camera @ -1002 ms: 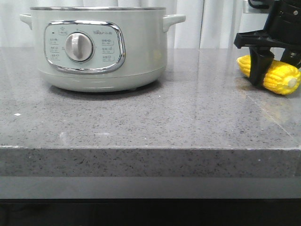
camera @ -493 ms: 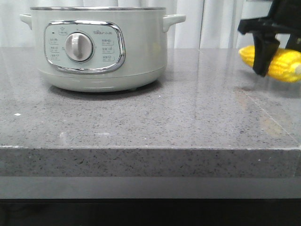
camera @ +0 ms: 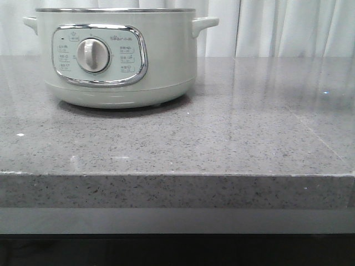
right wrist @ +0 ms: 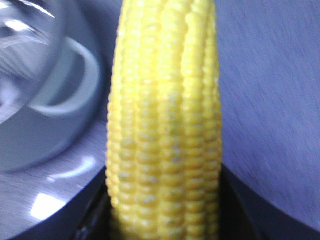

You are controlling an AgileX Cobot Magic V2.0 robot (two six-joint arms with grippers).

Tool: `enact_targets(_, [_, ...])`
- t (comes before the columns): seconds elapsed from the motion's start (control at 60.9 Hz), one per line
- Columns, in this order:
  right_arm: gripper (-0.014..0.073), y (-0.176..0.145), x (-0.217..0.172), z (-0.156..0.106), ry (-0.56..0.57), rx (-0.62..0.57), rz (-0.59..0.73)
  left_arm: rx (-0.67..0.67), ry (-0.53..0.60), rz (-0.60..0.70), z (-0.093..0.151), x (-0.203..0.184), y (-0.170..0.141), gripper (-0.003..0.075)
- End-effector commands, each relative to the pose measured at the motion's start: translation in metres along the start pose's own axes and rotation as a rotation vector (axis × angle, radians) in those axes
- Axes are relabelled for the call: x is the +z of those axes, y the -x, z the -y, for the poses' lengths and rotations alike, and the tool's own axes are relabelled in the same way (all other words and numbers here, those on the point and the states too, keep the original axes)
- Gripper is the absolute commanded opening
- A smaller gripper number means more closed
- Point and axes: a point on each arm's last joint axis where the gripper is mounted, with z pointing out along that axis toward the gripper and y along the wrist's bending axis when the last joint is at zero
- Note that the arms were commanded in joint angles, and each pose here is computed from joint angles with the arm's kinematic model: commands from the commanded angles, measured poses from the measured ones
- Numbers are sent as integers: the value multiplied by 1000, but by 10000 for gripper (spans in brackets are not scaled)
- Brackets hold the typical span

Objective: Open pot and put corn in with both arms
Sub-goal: 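Lift the corn with the right gripper and carry it over the pot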

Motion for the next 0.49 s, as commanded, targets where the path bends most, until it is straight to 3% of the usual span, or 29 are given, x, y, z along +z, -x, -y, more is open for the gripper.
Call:
enact_targets(0.0, [277,24,-39,-23,78,-60,212,-14,0,186,0,-7,24,165])
enact_targets(0.279, [277,42,-50,-76,226,-161,463,-14,0,186,0,-7,24,165])
enact_targets(0.476, [277,45,-31,-99,274,-188,464,-14,0,186,0,-7,24,165])
